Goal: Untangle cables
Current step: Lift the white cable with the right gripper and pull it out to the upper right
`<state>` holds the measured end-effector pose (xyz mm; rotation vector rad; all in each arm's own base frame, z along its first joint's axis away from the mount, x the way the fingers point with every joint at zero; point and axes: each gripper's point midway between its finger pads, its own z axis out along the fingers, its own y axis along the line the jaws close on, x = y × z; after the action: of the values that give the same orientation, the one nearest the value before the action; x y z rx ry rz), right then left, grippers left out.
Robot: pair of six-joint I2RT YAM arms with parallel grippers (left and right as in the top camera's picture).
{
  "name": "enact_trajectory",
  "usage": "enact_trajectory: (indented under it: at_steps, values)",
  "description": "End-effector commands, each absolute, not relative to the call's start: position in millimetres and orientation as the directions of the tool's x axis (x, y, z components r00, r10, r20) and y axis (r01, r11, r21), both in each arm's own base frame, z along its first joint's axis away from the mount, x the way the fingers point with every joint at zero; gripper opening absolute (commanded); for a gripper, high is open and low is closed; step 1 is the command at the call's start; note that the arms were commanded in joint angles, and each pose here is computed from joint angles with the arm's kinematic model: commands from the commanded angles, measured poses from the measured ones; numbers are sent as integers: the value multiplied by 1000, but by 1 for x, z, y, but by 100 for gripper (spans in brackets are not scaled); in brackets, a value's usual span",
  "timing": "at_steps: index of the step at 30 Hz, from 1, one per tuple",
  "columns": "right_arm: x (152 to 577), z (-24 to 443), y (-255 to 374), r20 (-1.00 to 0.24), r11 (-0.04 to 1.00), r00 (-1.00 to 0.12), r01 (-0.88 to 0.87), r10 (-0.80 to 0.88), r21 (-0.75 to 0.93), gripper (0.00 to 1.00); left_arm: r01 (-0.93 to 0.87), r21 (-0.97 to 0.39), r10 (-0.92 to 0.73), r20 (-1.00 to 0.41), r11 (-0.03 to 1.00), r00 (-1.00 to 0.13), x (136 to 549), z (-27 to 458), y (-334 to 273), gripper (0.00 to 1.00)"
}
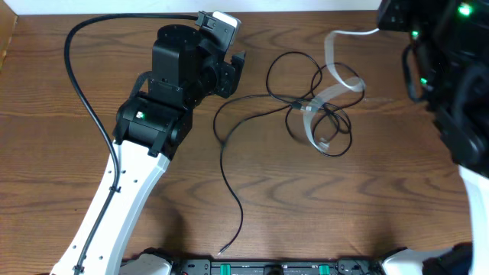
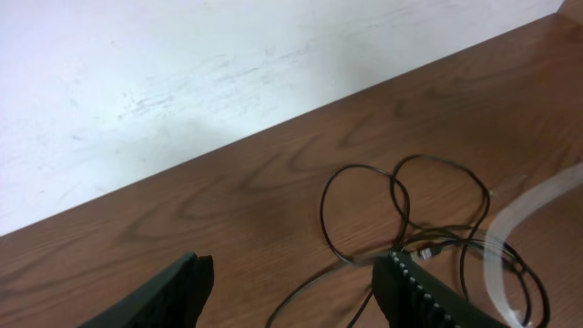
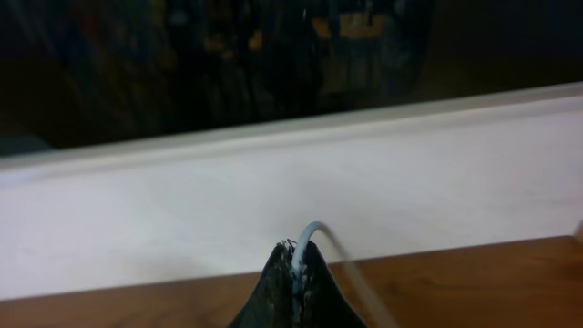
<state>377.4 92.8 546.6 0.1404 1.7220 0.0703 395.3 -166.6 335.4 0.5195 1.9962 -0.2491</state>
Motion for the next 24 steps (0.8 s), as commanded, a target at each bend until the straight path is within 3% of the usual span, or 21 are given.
enact_trajectory:
  at_steps: [1, 12, 24]
  values:
    - [395, 528, 106, -978, 997, -197, 32, 73, 68, 1, 468, 41, 243, -893, 883, -379, 392, 343, -166, 61]
    - [394, 545, 128, -978, 983, -158, -96, 138, 154, 1, 468, 42, 242, -894, 883, -377, 392, 344, -166, 61]
    - [395, 545, 51, -990, 969, -132, 248, 42, 7, 1, 467, 38, 239, -894, 884, -379, 392, 344, -166, 62]
